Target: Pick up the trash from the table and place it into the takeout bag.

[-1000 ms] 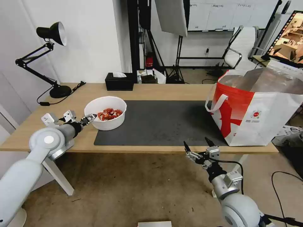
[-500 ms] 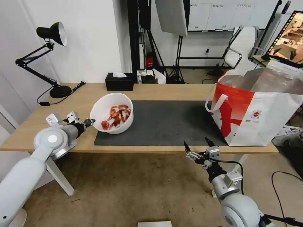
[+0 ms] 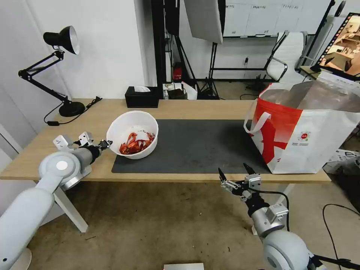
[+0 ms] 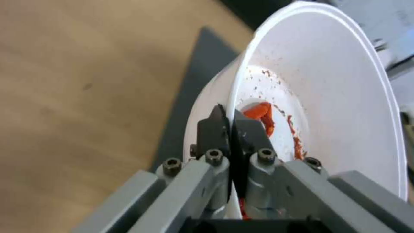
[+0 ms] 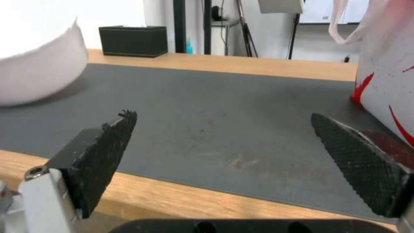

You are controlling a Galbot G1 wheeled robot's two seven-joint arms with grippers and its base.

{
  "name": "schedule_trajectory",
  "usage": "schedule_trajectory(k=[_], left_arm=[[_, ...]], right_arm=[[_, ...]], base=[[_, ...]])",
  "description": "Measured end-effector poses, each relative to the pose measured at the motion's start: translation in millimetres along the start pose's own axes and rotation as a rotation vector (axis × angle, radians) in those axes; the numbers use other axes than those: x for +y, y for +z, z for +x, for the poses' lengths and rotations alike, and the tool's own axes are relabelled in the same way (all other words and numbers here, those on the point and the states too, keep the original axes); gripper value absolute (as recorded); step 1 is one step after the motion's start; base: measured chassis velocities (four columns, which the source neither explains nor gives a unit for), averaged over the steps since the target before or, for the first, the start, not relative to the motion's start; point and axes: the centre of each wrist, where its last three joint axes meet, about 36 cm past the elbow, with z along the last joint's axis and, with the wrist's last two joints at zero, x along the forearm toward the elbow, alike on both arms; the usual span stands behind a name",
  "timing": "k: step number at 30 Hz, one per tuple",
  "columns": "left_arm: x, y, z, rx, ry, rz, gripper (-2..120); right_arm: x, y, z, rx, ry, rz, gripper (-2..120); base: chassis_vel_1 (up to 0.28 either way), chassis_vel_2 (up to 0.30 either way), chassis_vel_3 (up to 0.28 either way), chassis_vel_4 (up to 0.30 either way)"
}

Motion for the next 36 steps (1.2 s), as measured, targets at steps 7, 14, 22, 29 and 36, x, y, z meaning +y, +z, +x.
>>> schedule_trajectory(k=[7,14,22,29,36], left_arm=[[-48.6,-17.3,8,-0.09,0.139,-0.081,0],[-116.5,-27.6,-4,-0.113,0.28,-0.146,0],[-196.1,-21.1,-31,-0.076,0.416,-0.202,0],[-283.0,-21.2,-50,-0.058,0.53,-0.228,0],[-379.3,-13.3,-70,-0.032,0.618,-0.213,0]], right_arm=[[0,0,0,0.0,0.0,0.0,100],[0,0,0,0.0,0.0,0.0,100],[0,0,0,0.0,0.0,0.0,100],[0,0,0,0.0,0.0,0.0,100],[0,0,0,0.0,0.0,0.0,100]], base=[[0.0,0.0,0.0,0.0],[0.0,0.0,0.0,0.0],[0.0,0.0,0.0,0.0],[0.0,0.0,0.0,0.0],[0.0,0.0,0.0,0.0]])
